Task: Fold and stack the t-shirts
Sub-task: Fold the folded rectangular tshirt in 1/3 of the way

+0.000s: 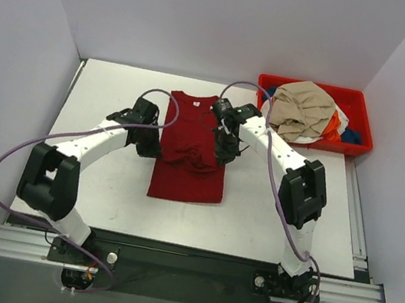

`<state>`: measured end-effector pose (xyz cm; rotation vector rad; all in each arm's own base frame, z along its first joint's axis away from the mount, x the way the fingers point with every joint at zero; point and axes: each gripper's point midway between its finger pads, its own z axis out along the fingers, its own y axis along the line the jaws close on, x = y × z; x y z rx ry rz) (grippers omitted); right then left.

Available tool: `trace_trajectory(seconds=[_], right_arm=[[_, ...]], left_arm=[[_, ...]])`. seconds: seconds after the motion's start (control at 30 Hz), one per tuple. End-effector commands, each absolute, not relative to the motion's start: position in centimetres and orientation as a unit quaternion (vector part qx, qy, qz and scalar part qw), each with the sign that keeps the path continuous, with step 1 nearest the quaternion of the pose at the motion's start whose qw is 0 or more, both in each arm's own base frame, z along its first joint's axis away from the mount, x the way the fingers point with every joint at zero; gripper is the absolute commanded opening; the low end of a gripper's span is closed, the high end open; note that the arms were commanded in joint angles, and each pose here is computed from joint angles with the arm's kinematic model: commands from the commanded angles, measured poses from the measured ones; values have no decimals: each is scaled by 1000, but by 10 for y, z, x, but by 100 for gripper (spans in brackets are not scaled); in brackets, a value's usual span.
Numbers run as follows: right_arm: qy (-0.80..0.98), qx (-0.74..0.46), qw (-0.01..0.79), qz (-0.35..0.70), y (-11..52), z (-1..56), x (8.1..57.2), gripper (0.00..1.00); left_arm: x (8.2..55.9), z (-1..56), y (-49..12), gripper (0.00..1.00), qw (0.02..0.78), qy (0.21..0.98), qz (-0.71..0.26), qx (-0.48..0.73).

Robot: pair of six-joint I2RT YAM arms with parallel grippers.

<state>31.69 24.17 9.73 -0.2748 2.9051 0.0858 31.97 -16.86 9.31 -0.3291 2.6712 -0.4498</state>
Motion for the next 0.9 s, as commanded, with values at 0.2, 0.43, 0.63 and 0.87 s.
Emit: trace_trajectory(seconds=[0.2, 0.43, 0.63, 0.87], right_arm=[[988, -84, 128, 23, 237, 84, 392, 0], [991, -64, 112, 26, 225, 69, 403, 14], [990, -57, 128, 25, 215, 86, 402, 56], [990, -51, 128, 38, 204, 103, 369, 56]], left_arm=[[403, 95, -178, 0, 246, 942, -198, -116], [411, 86, -175, 20, 241, 945, -179, -132], [404, 103, -156, 65, 275, 935, -155, -160], [366, 112, -156, 69, 278, 935, -180, -129]])
